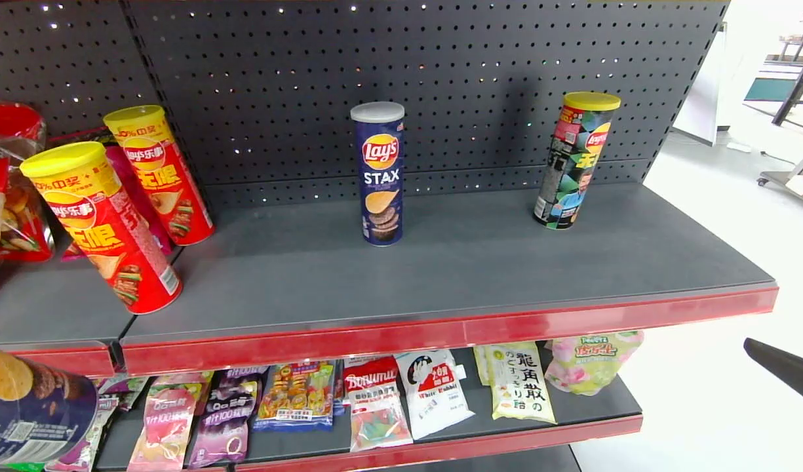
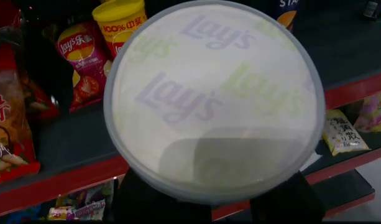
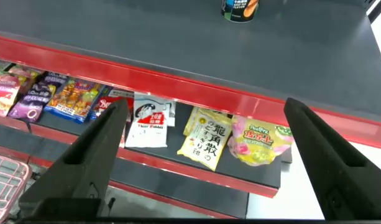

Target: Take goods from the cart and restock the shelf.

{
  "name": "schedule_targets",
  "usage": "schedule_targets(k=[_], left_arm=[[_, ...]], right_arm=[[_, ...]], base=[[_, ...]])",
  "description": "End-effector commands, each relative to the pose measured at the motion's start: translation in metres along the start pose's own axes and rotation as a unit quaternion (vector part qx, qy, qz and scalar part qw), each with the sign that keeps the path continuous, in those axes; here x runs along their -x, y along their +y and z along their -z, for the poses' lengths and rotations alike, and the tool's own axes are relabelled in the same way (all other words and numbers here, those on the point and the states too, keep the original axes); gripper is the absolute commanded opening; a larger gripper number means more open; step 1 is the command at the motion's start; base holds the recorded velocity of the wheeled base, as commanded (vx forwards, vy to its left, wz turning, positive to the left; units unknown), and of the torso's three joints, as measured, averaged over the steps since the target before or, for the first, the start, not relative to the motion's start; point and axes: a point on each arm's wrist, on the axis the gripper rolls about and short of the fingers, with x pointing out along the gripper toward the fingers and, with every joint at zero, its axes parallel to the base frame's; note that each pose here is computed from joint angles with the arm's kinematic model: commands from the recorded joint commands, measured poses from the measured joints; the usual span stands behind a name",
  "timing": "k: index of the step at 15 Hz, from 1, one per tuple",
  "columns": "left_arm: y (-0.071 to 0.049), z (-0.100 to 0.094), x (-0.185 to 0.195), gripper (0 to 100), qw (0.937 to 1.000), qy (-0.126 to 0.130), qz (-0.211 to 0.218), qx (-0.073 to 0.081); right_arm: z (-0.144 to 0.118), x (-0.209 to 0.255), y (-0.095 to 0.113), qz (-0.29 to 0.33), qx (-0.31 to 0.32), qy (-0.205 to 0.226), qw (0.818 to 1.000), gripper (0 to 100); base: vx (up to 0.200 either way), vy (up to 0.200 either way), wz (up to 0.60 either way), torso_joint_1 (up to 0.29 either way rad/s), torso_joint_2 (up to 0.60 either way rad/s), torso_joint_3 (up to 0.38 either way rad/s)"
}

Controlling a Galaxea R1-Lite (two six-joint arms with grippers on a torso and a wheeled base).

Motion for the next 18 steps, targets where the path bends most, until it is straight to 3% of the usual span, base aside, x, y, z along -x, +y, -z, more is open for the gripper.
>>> schedule_targets(k=[1, 12, 17, 18], left_arm=[[0.001, 0.000, -0.002, 0, 1.0000, 0.004, 0.000, 0.001], [0.000, 0.002, -0.001, 0, 1.0000, 0.004, 0.001, -0.002], [-0.004, 0.012, 0.007, 0, 0.9999, -0.003, 0.007, -0.008], [-0.007, 0.016, 0.013, 0, 0.9996, -0.015, 0.022, -0.011]], right_arm=[[-0.003, -0.006, -0.001, -0.005, 0.002, 0.007, 1.000, 100], [-0.002, -0.010, 0.001, -0.017, 0.014, 0.013, 1.000, 100], [-0.024, -0.032, 0.013, -0.099, 0.050, 0.011, 0.994, 100], [-0.034, -0.062, 0.021, -0.157, 0.050, 0.035, 0.986, 100]], base=[[0.000, 0.000, 0.00, 0.000, 0.00, 0.000], [0.000, 0.164, 0.00, 0.002, 0.00, 0.001], [0.000, 0.000, 0.00, 0.000, 0.00, 0.000], [0.000, 0.000, 0.00, 0.000, 0.00, 0.000]])
